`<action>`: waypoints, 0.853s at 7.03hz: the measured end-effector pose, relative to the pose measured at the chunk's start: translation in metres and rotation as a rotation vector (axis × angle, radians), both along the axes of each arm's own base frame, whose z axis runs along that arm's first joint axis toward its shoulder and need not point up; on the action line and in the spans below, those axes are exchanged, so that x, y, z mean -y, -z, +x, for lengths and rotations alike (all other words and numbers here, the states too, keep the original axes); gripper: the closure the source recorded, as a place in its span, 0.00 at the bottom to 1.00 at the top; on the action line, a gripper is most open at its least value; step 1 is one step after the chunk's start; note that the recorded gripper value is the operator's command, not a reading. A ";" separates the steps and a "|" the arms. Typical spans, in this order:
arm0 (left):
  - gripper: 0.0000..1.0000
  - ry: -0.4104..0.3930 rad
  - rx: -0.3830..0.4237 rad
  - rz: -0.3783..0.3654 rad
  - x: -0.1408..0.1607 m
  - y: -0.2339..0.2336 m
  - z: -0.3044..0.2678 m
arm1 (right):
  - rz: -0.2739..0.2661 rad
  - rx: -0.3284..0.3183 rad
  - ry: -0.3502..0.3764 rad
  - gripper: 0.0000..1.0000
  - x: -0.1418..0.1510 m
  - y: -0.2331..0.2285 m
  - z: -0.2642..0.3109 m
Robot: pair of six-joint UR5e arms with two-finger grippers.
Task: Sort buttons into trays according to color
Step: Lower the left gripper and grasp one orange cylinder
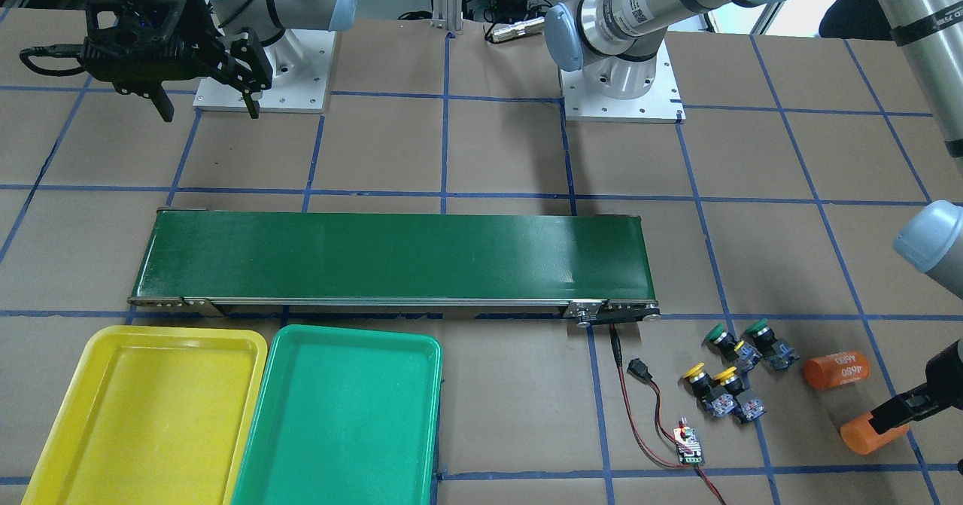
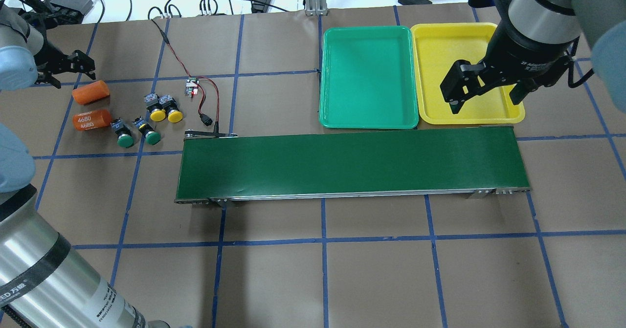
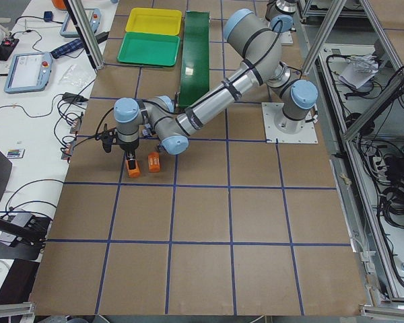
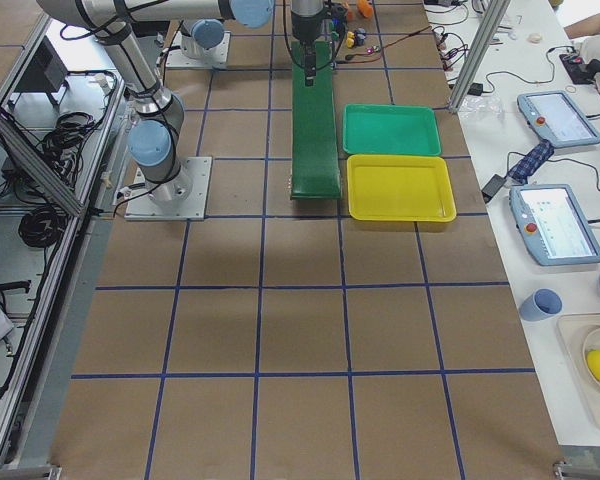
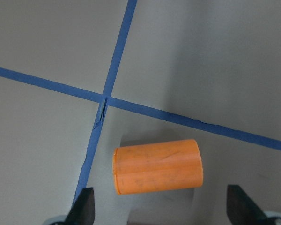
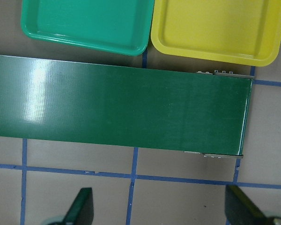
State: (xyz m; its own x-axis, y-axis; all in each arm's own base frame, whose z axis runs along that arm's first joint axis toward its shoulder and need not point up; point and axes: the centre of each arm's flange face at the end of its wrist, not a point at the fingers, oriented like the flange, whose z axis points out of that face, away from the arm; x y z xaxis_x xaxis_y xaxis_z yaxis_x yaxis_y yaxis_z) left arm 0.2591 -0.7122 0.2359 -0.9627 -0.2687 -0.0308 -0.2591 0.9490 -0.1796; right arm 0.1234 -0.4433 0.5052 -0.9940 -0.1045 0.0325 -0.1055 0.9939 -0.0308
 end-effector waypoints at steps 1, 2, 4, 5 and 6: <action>0.00 0.000 -0.004 0.005 0.002 0.007 0.001 | -0.001 0.000 0.000 0.00 0.000 0.000 0.000; 0.00 0.000 -0.007 0.011 0.004 0.012 0.002 | -0.002 0.000 0.000 0.00 0.000 0.000 0.000; 0.00 0.003 -0.012 0.017 0.006 0.020 0.002 | -0.001 -0.002 0.000 0.00 0.001 0.000 0.000; 0.00 0.005 -0.016 0.022 0.008 0.027 0.002 | 0.001 -0.003 -0.001 0.00 0.001 0.000 -0.001; 0.00 0.006 -0.018 0.026 0.009 0.033 0.002 | 0.002 -0.003 -0.001 0.00 0.001 0.000 -0.001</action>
